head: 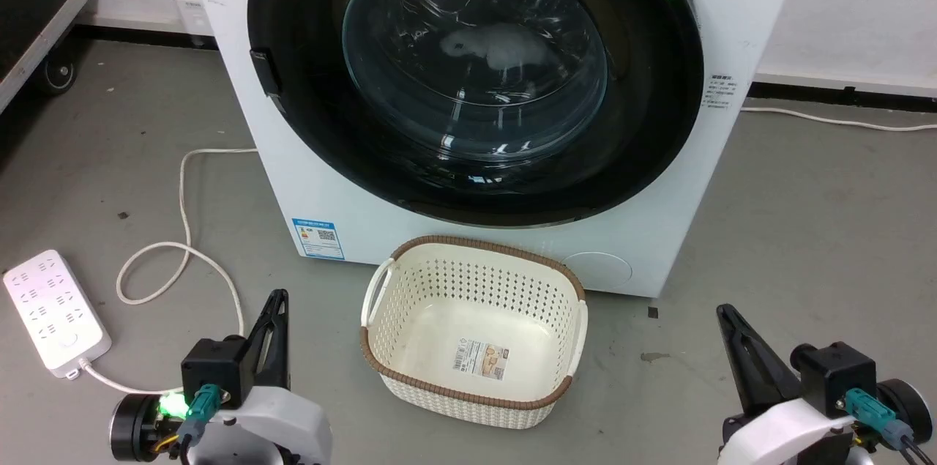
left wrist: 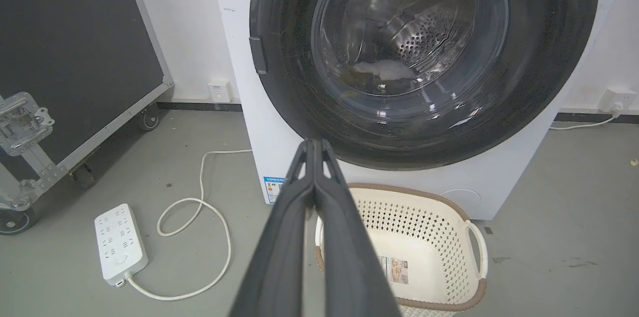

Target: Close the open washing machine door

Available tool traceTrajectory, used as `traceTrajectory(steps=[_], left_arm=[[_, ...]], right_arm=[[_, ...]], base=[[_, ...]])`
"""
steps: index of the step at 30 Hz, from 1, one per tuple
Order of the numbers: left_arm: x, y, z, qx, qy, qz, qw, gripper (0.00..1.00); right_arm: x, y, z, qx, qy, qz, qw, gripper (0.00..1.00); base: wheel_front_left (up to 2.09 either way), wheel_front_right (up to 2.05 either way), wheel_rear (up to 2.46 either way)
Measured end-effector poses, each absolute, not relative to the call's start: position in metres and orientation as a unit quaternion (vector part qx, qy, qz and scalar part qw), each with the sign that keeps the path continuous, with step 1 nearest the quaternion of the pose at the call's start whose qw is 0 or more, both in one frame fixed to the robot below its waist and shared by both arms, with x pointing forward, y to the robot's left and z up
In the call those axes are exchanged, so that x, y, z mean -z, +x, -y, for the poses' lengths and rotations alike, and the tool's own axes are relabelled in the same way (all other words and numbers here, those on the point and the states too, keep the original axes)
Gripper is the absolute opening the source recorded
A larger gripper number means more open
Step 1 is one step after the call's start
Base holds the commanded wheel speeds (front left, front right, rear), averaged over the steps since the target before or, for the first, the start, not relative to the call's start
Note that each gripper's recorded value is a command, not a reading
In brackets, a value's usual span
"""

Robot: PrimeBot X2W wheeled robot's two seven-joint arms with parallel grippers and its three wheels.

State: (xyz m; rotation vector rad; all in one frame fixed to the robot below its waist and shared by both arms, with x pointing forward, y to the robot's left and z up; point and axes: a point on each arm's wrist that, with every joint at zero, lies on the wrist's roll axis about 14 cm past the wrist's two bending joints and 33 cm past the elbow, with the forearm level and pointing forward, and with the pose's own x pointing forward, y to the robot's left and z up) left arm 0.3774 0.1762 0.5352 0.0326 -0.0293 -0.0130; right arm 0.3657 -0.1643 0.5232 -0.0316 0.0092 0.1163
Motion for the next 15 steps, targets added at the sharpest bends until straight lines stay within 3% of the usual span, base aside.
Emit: traceTrajectory(steps=[15], left_arm=[[-0.5316, 0.3757, -0.1775, -0.001, 0.024, 0.005, 1.000, 0.00]], right_arm=[[-0.5232, 0.3685, 0.1596, -0.065, -0.020, -0.007, 0.998, 0.00]], base=[[0.00, 0.00, 0.00]])
